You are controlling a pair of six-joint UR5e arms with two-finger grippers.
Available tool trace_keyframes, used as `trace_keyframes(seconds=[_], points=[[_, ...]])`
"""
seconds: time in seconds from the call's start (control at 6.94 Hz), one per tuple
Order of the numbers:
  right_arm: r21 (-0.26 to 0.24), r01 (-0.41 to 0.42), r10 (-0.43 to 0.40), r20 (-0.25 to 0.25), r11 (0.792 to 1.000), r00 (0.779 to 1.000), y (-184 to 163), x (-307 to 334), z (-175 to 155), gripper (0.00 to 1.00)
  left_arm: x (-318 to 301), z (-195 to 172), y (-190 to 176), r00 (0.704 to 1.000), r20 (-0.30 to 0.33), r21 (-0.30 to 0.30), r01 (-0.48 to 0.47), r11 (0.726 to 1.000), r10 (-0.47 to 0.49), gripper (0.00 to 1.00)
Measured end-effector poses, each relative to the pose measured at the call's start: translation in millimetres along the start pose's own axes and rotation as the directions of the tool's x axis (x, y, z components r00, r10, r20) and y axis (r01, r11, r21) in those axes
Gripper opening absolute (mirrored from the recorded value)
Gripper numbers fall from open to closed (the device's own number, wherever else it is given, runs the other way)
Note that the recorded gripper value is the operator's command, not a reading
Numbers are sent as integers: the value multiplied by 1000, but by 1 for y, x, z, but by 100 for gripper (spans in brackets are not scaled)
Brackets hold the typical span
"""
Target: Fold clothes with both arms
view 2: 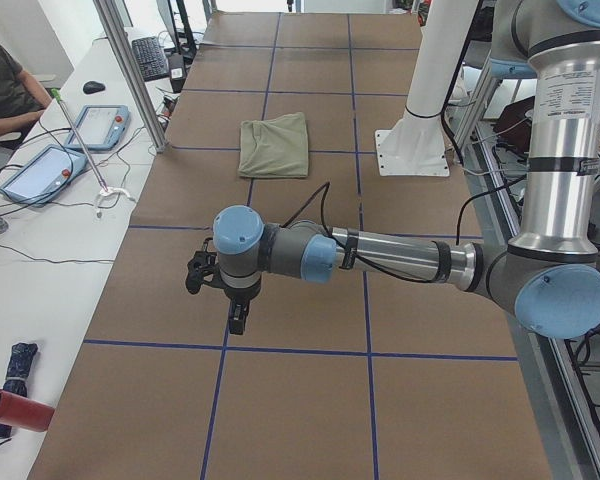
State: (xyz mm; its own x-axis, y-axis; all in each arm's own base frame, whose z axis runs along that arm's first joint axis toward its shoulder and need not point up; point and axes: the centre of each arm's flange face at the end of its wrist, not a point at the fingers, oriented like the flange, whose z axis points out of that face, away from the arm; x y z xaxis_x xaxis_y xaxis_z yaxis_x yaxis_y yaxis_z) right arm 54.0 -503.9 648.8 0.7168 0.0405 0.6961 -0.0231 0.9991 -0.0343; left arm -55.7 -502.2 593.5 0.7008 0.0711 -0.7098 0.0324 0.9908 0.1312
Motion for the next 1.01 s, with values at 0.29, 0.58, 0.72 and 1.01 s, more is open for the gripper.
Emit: trace_keyframes(seconds=[0.29, 0.58, 0.72, 1.01], points=[[-2, -2, 2, 0, 1000, 1000, 2, 1, 2, 100, -1, 2, 2, 1000, 0, -4, 4, 1000, -4, 100], [-3, 0, 0, 1, 1000, 1000, 2, 0, 2, 100, -2, 2, 3, 1000, 0, -5, 4, 1000, -4, 100], [-3, 0, 0, 1, 1000, 1000, 2, 0, 2, 100, -2, 2, 3, 1000, 0, -5, 4, 1000, -4, 100], [-3, 0, 0, -2, 1000, 1000, 2, 0, 3, 100, -2, 3, 3, 1000, 3, -8, 8, 1000, -8, 100]])
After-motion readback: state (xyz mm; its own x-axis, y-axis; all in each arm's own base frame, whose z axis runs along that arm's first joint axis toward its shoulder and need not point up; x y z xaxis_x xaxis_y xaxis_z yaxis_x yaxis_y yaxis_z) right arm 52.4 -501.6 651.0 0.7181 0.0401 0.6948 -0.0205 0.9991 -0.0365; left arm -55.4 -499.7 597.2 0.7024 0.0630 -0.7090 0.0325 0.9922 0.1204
